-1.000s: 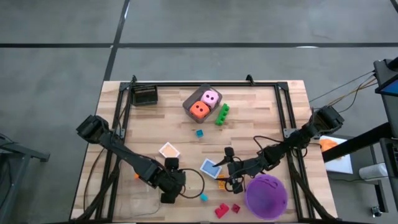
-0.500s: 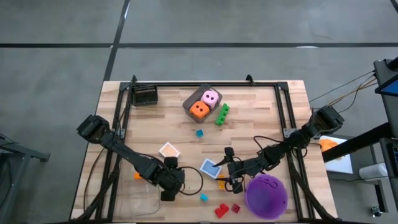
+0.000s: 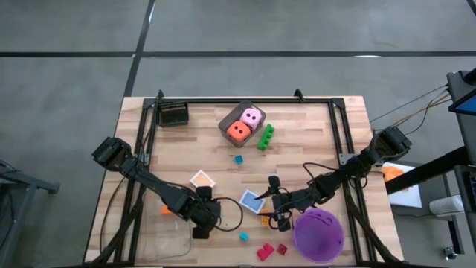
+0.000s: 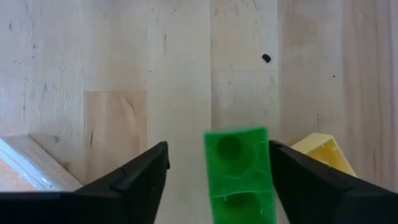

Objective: Pick & Place Toys
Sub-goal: Put the green game piece into the transparent bin

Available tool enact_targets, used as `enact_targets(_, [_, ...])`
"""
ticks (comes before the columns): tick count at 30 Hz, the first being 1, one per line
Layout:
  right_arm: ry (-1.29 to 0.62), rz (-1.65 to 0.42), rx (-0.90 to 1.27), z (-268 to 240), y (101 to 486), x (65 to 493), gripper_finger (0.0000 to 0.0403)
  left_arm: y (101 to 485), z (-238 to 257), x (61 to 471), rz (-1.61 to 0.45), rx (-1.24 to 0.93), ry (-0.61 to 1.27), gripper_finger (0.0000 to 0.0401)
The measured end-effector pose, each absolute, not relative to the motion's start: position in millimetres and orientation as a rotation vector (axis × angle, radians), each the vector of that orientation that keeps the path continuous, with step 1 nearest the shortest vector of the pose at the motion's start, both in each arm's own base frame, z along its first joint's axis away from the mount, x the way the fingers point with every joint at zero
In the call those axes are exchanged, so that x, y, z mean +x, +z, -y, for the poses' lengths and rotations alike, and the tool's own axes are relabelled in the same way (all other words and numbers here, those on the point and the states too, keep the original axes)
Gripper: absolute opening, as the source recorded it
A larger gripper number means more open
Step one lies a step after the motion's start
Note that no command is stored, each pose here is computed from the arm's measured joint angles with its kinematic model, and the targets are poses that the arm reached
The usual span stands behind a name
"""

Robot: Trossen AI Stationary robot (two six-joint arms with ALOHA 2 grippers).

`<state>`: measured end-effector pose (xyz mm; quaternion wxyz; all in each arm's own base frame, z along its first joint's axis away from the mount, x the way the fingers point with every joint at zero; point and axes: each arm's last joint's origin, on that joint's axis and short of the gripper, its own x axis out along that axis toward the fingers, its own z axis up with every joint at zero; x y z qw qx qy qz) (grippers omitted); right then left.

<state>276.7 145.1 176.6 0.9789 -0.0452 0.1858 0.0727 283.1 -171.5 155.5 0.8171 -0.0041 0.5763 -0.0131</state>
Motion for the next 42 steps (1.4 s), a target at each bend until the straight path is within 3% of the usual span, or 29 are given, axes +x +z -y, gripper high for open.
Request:
enact_targets(16, [0.146, -0.377, -0.092, -145.0, 176.3, 276.6, 0.0249, 155.6, 170.4, 284.1, -1.220, 0.025, -0.043, 0.0106])
enact_targets(28, [0.146, -0.378, -0.093, -145.0, 176.3, 276.6, 0.0249, 164.0, 170.6, 290.1, -1.086, 0.137, -0.027, 0.0101])
enact_targets(35, [0.146, -0.378, -0.093, -145.0, 176.2, 276.5, 0.0249, 175.8, 173.6, 295.2, -0.826, 0.155, -0.147, 0.0100])
enact_targets(42, [0.146, -0.378, -0.093, -145.0, 176.2, 276.6, 0.0249, 174.1, 150.9, 274.3, -0.534, 0.081, -0.179, 0.0099])
